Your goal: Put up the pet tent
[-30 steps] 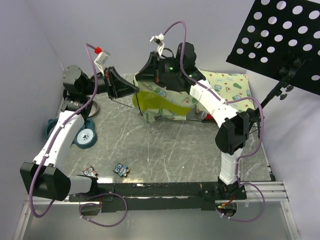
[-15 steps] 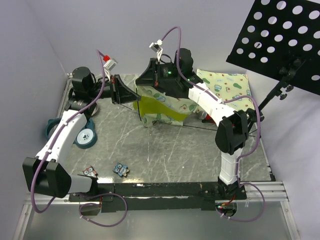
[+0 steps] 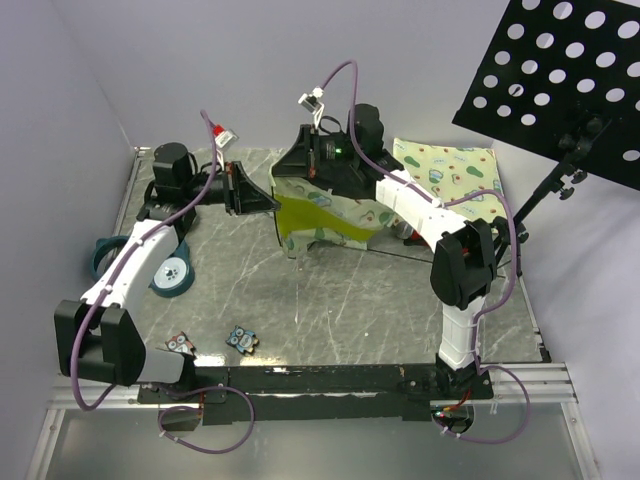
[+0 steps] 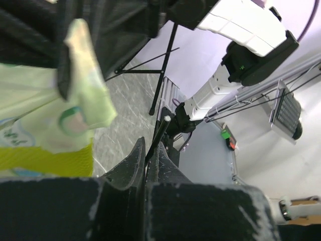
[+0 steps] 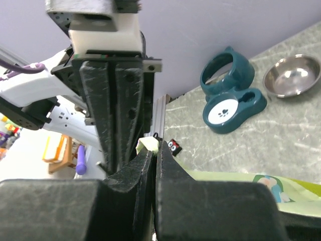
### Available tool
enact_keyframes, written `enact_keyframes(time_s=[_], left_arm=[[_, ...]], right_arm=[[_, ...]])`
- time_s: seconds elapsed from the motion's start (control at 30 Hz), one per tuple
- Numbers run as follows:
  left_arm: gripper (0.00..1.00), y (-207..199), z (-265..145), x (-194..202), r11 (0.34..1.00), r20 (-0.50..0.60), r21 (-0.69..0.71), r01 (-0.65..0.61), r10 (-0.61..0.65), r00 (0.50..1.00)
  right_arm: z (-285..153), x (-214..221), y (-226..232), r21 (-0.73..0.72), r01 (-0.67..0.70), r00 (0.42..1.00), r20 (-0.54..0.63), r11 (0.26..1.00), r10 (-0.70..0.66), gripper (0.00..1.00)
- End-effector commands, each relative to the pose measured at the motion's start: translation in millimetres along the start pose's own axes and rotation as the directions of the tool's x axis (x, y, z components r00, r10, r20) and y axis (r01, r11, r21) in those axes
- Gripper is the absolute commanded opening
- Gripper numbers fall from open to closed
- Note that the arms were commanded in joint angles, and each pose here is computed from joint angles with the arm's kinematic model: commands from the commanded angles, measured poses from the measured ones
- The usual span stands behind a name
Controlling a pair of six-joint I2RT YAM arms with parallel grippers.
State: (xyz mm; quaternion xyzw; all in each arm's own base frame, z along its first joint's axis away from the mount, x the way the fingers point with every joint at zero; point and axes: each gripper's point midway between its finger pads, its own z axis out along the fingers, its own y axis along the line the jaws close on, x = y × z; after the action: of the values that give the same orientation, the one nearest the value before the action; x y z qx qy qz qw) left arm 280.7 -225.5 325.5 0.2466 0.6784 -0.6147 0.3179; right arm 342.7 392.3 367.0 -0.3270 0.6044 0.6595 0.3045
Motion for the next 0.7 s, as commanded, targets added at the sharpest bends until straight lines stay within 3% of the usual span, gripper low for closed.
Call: enact_keyframes(time_s=[0.0,0.67], left_arm=[[0.01,44,2,47,0.918,-0.043,-0.100,0.383,-0.389,0.920],[0.01,61,17,60,0.907,-0.085,-0.120,0.404,-0.415,0.906]], right_arm=[[-16,-79,132,-0.098,0.346,0.922,0.221,0.933,-0.319,0.00],[-16,-80,132,-0.086,0.333,0.922,0.236,0.939,-0.306,0.00]])
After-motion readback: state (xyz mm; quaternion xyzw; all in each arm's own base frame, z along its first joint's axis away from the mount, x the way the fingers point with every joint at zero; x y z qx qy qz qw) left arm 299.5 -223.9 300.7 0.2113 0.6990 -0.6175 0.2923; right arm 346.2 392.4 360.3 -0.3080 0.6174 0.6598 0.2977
